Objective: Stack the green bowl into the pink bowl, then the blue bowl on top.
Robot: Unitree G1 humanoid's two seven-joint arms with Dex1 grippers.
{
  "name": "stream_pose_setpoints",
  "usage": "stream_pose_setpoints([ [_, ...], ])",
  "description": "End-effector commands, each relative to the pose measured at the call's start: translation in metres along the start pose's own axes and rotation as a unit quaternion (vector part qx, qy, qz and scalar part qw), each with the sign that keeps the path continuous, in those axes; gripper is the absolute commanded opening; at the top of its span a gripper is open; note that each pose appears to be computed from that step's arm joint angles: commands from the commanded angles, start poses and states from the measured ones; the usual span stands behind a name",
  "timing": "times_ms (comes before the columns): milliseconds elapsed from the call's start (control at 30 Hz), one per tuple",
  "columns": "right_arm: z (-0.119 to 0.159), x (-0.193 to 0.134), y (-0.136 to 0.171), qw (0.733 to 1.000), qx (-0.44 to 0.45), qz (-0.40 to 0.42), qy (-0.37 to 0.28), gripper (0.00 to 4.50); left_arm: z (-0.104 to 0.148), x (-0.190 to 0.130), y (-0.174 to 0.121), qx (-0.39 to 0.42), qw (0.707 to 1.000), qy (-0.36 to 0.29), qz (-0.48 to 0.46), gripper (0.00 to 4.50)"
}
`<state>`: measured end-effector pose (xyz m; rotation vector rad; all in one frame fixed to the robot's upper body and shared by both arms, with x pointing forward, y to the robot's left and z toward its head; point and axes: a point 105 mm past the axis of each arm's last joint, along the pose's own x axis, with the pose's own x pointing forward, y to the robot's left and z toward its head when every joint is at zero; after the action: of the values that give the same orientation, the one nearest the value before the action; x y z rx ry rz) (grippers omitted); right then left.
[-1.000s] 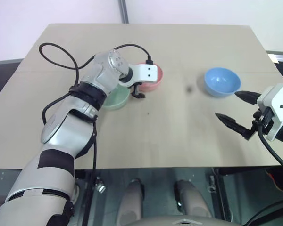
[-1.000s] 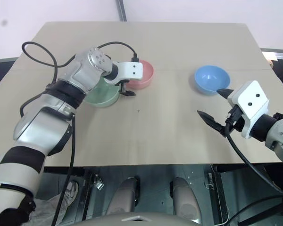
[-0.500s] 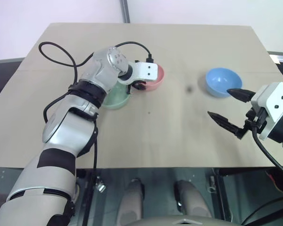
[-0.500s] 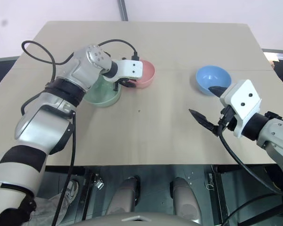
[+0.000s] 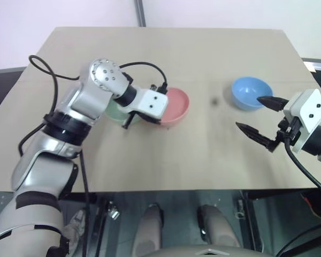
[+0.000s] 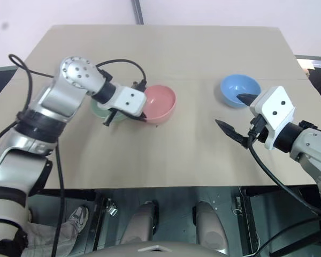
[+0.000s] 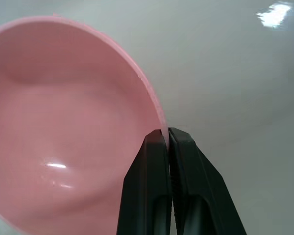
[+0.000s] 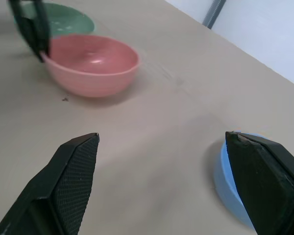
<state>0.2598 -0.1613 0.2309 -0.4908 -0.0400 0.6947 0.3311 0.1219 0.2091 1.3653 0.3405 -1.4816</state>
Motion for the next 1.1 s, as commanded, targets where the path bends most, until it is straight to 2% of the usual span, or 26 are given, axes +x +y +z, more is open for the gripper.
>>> stream_pose_setpoints([
  [33,0.008,0.001,-0.001,1.0,-0.02,0.0,-0.018,4.5,0.019,-0.007,-0.011,0.03,0.999,-0.035,-0.001,0.09],
  [67,0.008,0.001,-0.001,1.0,-0.02,0.0,-0.019,4.5,0.023,-0.007,-0.013,0.03,0.999,-0.045,-0.002,0.09],
  [167,0.006,0.002,-0.002,1.0,-0.021,0.004,-0.019,4.5,0.033,-0.006,-0.01,0.026,0.997,-0.071,0.015,0.98],
  [267,0.006,0.002,-0.002,1.0,-0.019,0.009,-0.019,4.5,0.039,-0.011,0.001,0.031,0.994,-0.081,0.061,2.26],
  [400,0.005,0.005,-0.002,0.999,-0.02,0.021,-0.02,4.5,0.039,-0.036,-0.003,0.016,0.992,-0.083,0.09,2.26],
  [467,0.006,0.007,-0.003,0.999,-0.018,0.026,-0.024,4.5,0.029,-0.053,-0.004,-0.002,0.992,-0.057,0.11,2.26],
  [567,0.004,0.012,-0.003,0.999,-0.016,0.039,-0.027,4.5,-0.006,-0.084,-0.014,-0.051,0.989,0.042,0.136,2.26],
  [633,0.003,0.015,-0.003,0.998,-0.014,0.048,-0.03,4.5,-0.025,-0.094,-0.026,-0.065,0.984,0.103,0.133,2.26],
  [800,0.007,0.019,0.001,0.996,-0.017,0.074,-0.042,4.5,-0.044,-0.084,-0.04,-0.052,0.977,0.171,0.119,2.26],
  [933,0.012,0.018,0.01,0.993,-0.024,0.104,-0.058,4.5,-0.067,-0.072,-0.039,-0.043,0.965,0.225,0.131,2.26],
  [1100,0.016,0.019,0.017,0.99,-0.029,0.121,-0.066,4.5,-0.082,-0.058,-0.036,-0.052,0.957,0.244,0.15,2.26],
])
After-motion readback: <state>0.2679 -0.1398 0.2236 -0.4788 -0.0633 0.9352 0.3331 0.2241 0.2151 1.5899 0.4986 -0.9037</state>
